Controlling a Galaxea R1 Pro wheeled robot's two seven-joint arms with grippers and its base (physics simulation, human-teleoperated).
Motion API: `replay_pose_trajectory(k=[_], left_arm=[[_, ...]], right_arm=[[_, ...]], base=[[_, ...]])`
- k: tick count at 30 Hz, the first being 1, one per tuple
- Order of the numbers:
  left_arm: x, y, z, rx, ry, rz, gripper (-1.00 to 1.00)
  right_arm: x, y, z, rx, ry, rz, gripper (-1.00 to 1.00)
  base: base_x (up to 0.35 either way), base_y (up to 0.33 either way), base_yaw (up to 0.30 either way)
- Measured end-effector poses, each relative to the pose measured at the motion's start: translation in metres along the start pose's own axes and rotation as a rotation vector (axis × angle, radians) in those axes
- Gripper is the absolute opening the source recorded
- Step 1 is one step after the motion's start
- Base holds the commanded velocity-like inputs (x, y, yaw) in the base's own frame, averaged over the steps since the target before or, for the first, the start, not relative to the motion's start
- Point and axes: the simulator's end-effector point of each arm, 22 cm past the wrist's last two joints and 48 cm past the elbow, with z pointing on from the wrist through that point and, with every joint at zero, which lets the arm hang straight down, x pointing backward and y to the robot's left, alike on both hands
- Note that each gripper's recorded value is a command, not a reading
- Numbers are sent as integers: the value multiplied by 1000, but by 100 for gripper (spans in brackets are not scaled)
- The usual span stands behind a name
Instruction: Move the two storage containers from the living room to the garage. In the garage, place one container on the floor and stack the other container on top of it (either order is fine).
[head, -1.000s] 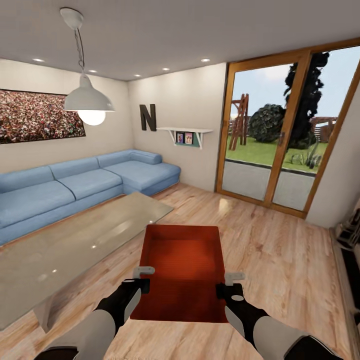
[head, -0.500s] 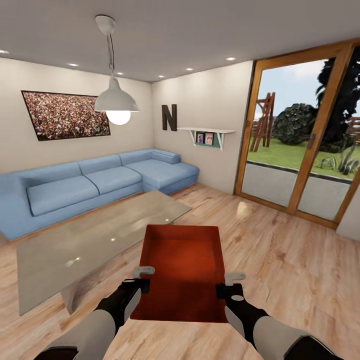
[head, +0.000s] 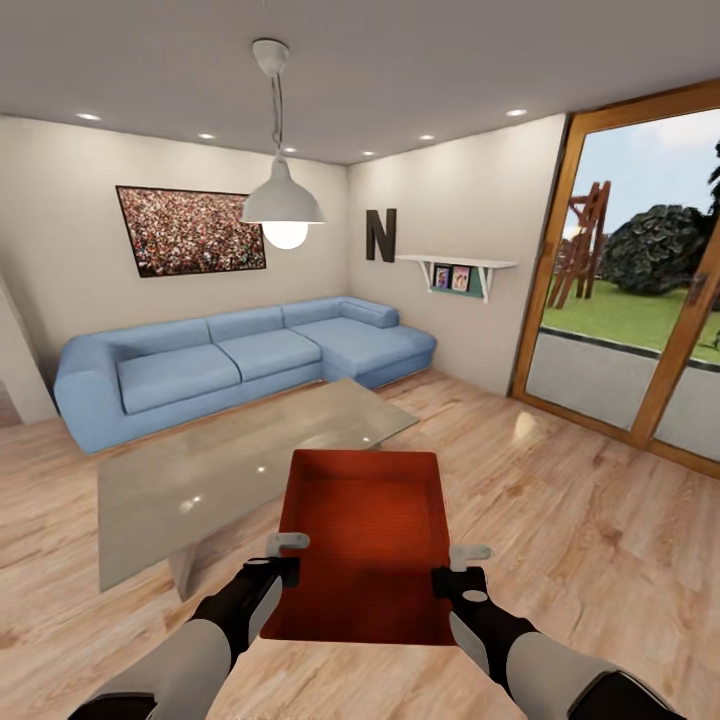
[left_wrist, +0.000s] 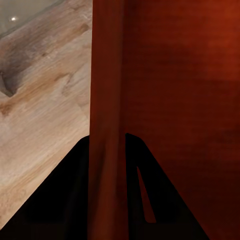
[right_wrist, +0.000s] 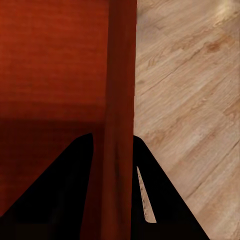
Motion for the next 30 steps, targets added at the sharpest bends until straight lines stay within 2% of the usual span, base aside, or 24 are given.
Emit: replay_pose_trajectory(k=[30], left_arm=[[0,0,0,0,0,0,-100]], right_arm=[[0,0,0,0,0,0,-100]], base=[[0,0,270]])
